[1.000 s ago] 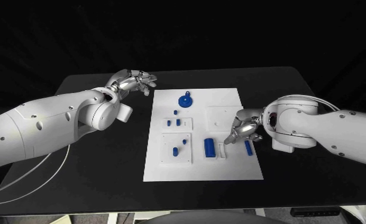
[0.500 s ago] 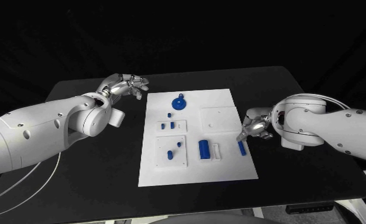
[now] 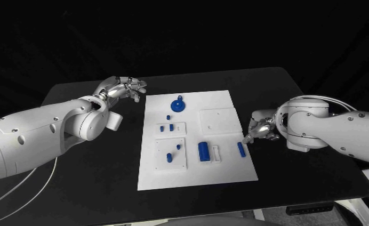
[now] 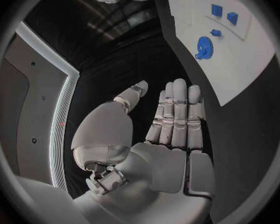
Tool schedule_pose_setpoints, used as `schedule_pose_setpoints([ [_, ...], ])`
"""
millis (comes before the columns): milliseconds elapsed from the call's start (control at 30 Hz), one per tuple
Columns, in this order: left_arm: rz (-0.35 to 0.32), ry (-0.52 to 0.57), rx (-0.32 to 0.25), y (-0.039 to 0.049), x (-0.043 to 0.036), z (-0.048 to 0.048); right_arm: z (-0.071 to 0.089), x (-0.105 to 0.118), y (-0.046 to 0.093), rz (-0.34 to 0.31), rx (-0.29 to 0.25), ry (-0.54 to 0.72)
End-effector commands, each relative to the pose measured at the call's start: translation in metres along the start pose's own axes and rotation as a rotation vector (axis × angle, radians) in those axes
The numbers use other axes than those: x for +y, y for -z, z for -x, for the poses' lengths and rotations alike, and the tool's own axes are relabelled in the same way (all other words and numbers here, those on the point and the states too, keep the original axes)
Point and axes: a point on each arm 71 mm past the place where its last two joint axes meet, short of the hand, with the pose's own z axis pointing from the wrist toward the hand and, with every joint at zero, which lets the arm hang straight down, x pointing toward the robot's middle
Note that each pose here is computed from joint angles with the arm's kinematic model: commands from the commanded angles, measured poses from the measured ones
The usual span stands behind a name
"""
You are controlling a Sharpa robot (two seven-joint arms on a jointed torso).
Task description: Assemble the parts on the task board
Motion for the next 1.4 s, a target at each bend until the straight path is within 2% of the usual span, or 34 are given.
schedule_pose_setpoints([
  [33, -0.011, 0.001, 0.02, -0.0005, -0.0015, -0.0026, -0.006, 0.0, -0.004, -0.022, 0.03, 0.047],
  [267, -0.011, 0.002, 0.022, -0.0002, -0.0013, -0.0023, -0.021, 0.009, -0.009, -0.003, 0.06, 0.054],
  [767, -0.009, 0.003, 0.025, -0.0006, -0.0011, -0.0026, -0.027, 0.029, -0.014, 0.037, 0.059, 0.067],
  [1033, -0.007, 0.003, 0.026, -0.0003, -0.0008, -0.0018, -0.03, 0.041, -0.015, 0.05, 0.033, 0.138],
  [1267, -0.006, 0.002, 0.024, -0.0001, -0.0005, -0.001, -0.027, 0.042, -0.018, 0.036, -0.005, 0.214],
  [1400, -0.005, 0.002, 0.024, 0.0002, -0.0004, -0.0006, -0.03, 0.045, -0.021, 0.035, -0.004, 0.23],
])
